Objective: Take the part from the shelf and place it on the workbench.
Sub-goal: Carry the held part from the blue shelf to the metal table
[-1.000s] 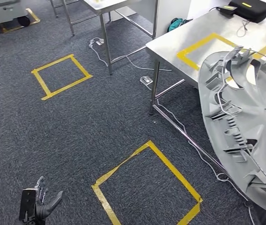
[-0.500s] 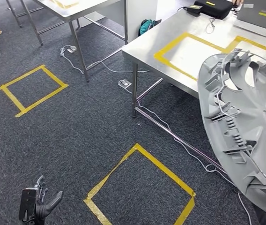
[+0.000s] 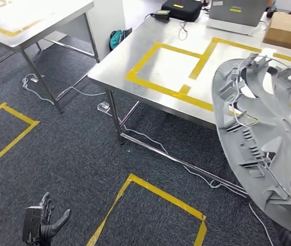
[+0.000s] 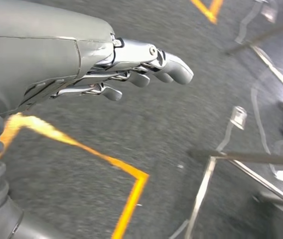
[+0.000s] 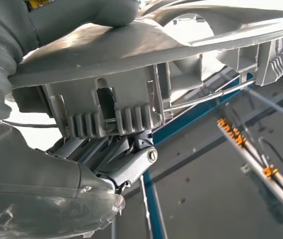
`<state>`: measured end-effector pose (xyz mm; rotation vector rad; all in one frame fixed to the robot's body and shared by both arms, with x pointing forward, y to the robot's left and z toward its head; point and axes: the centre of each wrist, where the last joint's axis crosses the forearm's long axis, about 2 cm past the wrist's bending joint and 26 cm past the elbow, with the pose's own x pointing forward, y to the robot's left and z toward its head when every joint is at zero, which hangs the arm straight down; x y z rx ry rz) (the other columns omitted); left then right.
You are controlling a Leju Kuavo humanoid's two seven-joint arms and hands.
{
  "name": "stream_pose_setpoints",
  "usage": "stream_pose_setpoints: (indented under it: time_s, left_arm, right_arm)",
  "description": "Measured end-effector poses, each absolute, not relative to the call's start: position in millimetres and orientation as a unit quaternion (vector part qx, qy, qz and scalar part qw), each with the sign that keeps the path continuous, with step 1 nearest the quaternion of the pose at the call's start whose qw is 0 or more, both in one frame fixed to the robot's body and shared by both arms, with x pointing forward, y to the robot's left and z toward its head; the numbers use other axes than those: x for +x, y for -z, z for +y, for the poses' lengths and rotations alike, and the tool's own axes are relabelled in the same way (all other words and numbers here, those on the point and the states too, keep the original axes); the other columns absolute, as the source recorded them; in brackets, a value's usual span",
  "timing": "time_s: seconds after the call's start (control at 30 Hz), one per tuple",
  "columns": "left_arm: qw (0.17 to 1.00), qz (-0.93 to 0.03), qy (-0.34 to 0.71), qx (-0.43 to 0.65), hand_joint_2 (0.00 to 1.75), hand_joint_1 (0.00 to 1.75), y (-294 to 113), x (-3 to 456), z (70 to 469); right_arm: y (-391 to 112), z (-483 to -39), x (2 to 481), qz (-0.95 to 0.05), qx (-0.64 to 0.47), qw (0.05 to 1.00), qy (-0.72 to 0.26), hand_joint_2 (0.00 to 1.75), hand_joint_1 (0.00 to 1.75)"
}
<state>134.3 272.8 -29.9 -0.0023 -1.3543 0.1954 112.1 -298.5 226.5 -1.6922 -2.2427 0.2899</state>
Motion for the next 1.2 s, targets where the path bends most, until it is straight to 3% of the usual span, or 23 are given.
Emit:
stream_pose_setpoints:
  time_s: [1.2]
  left_arm:
    - [0.764,-0.642,-0.062,-0.021,1.75,0.00,29.4,138.5,270.5]
  right_arm:
    - [-226.0,-297.1,113.2,-0.788,-0.587,0.160,-0.095,1.75,1.75]
